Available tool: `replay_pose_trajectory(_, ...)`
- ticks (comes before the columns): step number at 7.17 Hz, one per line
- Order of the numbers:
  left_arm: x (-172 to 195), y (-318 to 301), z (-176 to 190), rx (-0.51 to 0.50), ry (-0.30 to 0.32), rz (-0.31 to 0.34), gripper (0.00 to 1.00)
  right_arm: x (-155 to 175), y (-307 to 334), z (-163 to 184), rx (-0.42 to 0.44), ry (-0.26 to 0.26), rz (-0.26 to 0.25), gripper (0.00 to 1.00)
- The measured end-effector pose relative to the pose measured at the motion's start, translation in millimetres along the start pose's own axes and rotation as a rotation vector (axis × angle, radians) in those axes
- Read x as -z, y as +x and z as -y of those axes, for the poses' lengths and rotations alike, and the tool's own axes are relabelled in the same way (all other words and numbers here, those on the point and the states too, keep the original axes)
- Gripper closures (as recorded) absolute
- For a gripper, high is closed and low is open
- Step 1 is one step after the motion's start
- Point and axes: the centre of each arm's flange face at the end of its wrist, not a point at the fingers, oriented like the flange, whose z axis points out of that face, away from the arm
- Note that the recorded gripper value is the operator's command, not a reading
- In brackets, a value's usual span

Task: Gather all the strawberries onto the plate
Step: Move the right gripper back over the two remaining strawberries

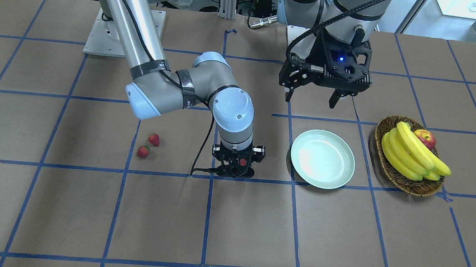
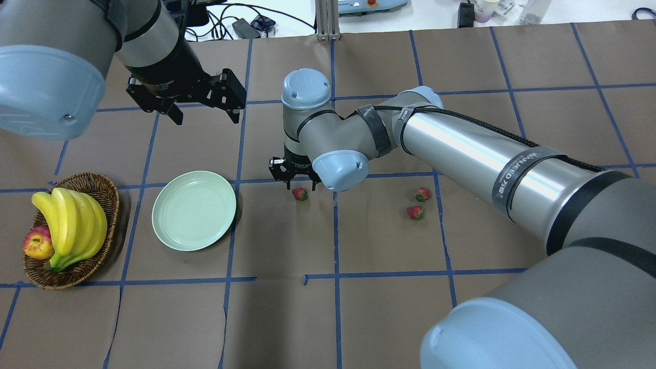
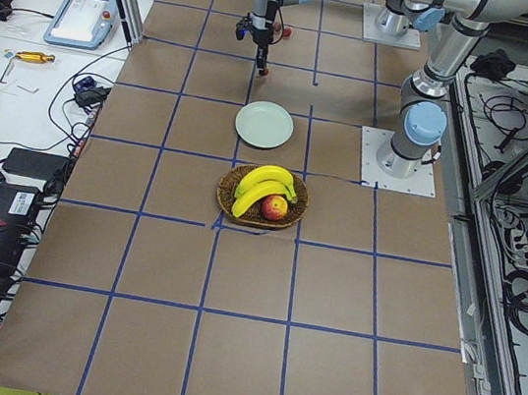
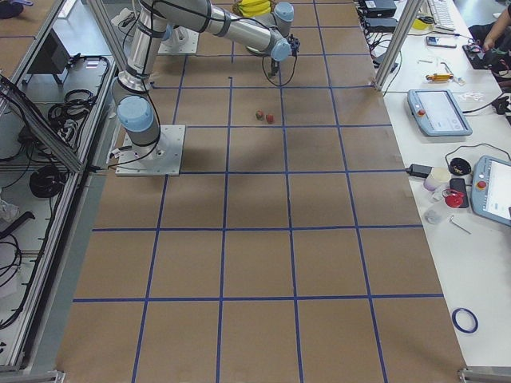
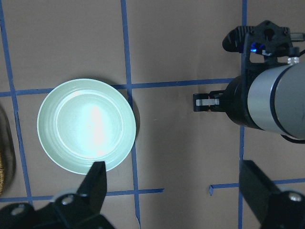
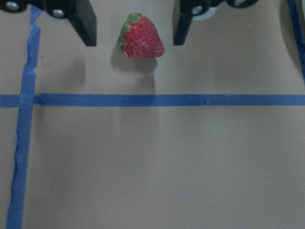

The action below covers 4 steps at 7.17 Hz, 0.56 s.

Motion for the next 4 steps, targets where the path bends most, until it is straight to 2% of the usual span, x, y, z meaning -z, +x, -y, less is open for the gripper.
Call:
replay_pose_trajectory(2,1,0,0,0.000,0.003,0.001,0.00,31,25,-17,-0.012,0.027,-0.038,0.00)
replay_pose_trajectory(4,2,0,-1,0.000,0.004,0.001,0.00,48,100,-8,-0.024,0.028,-0.106,0.00)
